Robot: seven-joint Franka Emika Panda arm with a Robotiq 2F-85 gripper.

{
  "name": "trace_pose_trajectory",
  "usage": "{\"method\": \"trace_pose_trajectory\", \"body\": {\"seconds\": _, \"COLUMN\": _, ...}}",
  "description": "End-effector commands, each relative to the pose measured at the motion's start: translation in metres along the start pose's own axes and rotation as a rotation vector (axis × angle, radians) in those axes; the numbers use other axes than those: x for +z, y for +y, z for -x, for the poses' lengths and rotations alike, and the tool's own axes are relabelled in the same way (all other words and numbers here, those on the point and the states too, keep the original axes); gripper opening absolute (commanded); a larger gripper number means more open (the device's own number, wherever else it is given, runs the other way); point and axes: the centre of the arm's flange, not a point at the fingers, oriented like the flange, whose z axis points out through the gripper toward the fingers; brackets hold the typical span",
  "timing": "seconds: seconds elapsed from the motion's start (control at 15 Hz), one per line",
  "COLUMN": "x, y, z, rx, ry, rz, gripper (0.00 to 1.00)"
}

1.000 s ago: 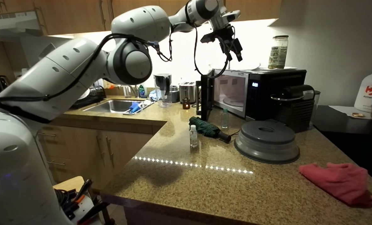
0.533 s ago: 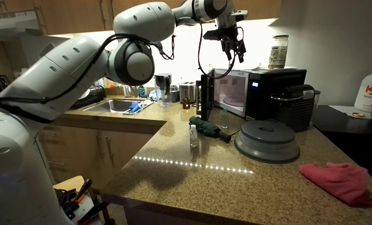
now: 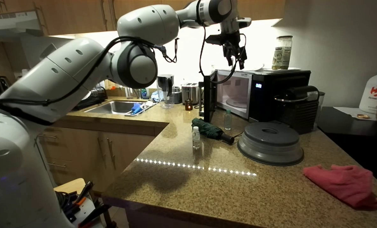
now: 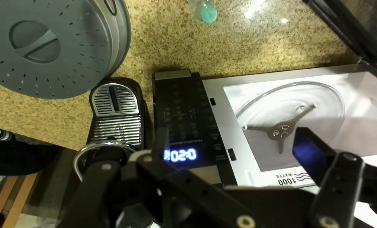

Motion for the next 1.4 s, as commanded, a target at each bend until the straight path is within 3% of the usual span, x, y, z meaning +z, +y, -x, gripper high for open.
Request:
{"method": "trace_pose_trajectory", "body": {"seconds": 0.0, "x": 0.026, "y": 0.013, "z": 0.003, "rx": 0.008, "ry": -0.042, "rz": 0.02, "gripper": 1.0}}
{"method": "trace_pose_trajectory", "body": {"seconds": 0.93, "x": 0.1, "y": 0.012, "z": 0.005, "rx": -0.013, "ry": -0.092, "rz": 0.053, "gripper": 1.0}}
{"method": "trace_pose_trajectory", "body": {"seconds": 1.33, "x": 0.124, "y": 0.006, "z": 0.01, "rx": -0.024, "ry": -0.1, "rz": 0.113, "gripper": 1.0}}
